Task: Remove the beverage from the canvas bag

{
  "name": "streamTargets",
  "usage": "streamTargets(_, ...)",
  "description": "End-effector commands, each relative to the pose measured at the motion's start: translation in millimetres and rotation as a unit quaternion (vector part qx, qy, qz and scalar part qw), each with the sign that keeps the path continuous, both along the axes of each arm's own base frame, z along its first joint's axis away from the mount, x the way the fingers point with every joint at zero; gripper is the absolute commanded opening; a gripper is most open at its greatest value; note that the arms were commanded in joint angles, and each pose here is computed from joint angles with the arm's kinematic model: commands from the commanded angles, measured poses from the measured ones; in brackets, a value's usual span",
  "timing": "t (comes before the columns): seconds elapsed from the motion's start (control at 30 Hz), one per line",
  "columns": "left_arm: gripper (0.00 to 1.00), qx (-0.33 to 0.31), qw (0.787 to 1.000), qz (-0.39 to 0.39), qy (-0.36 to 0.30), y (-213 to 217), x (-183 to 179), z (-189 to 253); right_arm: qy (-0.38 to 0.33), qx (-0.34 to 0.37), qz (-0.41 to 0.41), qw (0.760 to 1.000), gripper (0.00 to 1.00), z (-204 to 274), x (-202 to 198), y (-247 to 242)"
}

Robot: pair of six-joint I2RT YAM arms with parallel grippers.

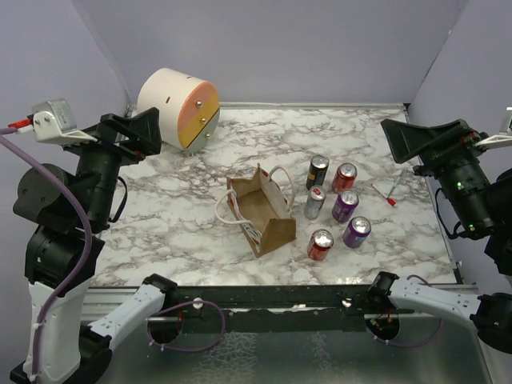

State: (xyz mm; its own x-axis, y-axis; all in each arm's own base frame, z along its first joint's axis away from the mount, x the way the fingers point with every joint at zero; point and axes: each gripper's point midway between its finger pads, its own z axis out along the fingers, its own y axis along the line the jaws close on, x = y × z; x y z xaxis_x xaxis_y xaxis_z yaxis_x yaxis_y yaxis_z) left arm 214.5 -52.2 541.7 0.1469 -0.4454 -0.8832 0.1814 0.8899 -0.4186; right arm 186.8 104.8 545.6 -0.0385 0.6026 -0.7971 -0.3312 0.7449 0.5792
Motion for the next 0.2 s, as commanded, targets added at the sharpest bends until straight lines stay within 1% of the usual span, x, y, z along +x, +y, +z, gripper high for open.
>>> streamTargets(0.0, 0.98, -0.001, 1.0, 0.004, -0.013, 0.5, 2.0, 7.1, 0.014, 0.002, -0.023, 1.0, 1.0, -6.8, 3.3, -7.4)
streamTargets(0.17, 0.96, -0.006, 1.0, 0.0, -0.004, -2.7, 5.6, 5.2, 0.012, -0.023, -0.01, 1.0, 1.0, -7.6, 3.5, -1.0)
